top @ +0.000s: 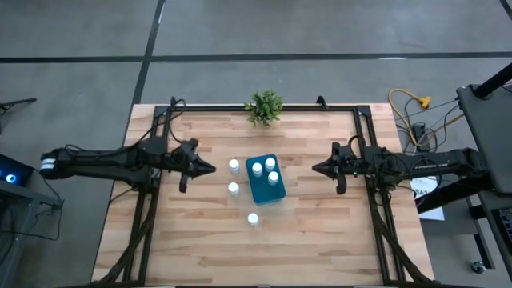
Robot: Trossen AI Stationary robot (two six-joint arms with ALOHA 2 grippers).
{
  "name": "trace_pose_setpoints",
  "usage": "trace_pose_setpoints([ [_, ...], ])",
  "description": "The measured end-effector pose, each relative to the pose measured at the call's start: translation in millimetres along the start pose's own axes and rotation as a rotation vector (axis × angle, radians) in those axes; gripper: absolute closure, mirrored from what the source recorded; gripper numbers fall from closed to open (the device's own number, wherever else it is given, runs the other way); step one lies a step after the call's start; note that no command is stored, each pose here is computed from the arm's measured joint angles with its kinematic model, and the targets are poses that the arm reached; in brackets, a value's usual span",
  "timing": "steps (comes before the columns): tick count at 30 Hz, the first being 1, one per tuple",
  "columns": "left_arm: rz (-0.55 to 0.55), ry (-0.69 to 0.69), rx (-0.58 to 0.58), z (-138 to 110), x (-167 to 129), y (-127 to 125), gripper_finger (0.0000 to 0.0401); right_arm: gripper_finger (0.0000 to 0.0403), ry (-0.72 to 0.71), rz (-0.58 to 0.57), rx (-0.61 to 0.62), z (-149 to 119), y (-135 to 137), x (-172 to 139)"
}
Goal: Pick and place pill bottles into a basket
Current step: Put the top white medicine bottle into the blue bin
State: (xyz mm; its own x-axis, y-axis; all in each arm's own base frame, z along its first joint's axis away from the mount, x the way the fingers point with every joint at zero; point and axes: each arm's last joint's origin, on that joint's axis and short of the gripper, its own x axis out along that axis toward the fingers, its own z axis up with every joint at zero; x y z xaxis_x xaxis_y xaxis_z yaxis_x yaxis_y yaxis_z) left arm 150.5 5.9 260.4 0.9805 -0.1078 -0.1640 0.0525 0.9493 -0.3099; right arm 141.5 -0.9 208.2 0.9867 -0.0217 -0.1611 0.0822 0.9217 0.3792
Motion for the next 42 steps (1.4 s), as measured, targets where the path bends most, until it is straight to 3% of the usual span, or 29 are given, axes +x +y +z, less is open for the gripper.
trace_pose_setpoints([
  [8,0.020,0.149,0.072,38,4,-12,0.0393,0.0394,0.016,-0.008,-0.006,9,4,-2],
  [14,-0.044,0.268,0.073,58,16,-25,0.0393,0.0394,0.063,-0.028,-0.009,14,6,-4],
  [28,-0.162,0.429,0.075,56,51,-55,0.0393,0.0394,0.073,-0.035,-0.035,16,6,-9],
  [35,-0.132,0.432,0.001,56,53,-54,0.0393,0.0394,0.074,-0.035,-0.032,16,6,-9],
  [42,-0.098,0.398,0.022,62,51,-55,0.0393,0.0394,0.073,-0.035,-0.014,16,6,-9],
])
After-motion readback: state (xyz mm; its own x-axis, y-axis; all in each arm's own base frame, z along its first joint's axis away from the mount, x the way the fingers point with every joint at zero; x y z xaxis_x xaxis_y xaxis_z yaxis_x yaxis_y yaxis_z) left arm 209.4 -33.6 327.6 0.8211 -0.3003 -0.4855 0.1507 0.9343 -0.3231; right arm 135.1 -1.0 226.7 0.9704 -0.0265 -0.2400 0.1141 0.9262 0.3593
